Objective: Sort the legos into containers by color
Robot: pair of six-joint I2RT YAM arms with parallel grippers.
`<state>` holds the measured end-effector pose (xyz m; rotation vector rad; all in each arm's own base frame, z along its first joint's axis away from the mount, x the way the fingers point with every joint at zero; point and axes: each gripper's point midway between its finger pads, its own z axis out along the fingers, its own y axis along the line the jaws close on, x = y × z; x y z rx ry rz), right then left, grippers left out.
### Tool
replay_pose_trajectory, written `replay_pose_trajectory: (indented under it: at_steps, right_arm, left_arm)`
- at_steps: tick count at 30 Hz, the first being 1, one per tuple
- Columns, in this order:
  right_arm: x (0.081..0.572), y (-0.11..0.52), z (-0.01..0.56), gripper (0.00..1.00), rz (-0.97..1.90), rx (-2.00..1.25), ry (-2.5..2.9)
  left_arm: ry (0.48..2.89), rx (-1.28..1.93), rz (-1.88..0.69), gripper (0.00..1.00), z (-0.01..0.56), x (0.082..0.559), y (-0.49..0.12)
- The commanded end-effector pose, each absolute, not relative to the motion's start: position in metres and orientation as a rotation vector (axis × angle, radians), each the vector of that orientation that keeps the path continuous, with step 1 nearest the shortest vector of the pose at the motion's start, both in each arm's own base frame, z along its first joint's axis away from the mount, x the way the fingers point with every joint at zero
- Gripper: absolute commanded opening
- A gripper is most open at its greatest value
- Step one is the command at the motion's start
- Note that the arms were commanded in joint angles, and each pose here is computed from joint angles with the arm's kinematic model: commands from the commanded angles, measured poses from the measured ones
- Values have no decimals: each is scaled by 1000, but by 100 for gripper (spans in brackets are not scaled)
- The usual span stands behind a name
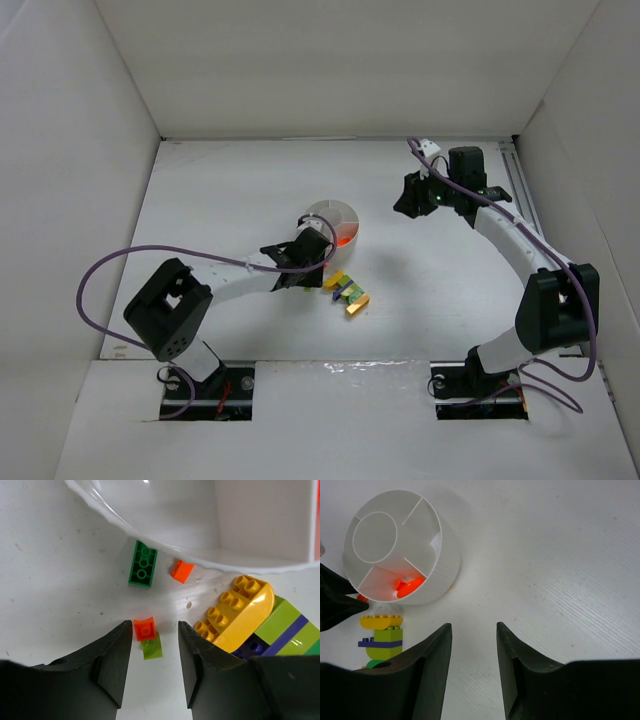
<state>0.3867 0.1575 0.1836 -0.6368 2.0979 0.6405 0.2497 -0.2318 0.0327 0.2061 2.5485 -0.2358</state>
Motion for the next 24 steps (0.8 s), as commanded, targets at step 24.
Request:
replay_pose_trajectory:
  at_steps: [24]
  right_arm:
    - [387,149,190,47,653,-627,2074]
  left_arm:
    - [2518,163,-189,4,35,250,-218]
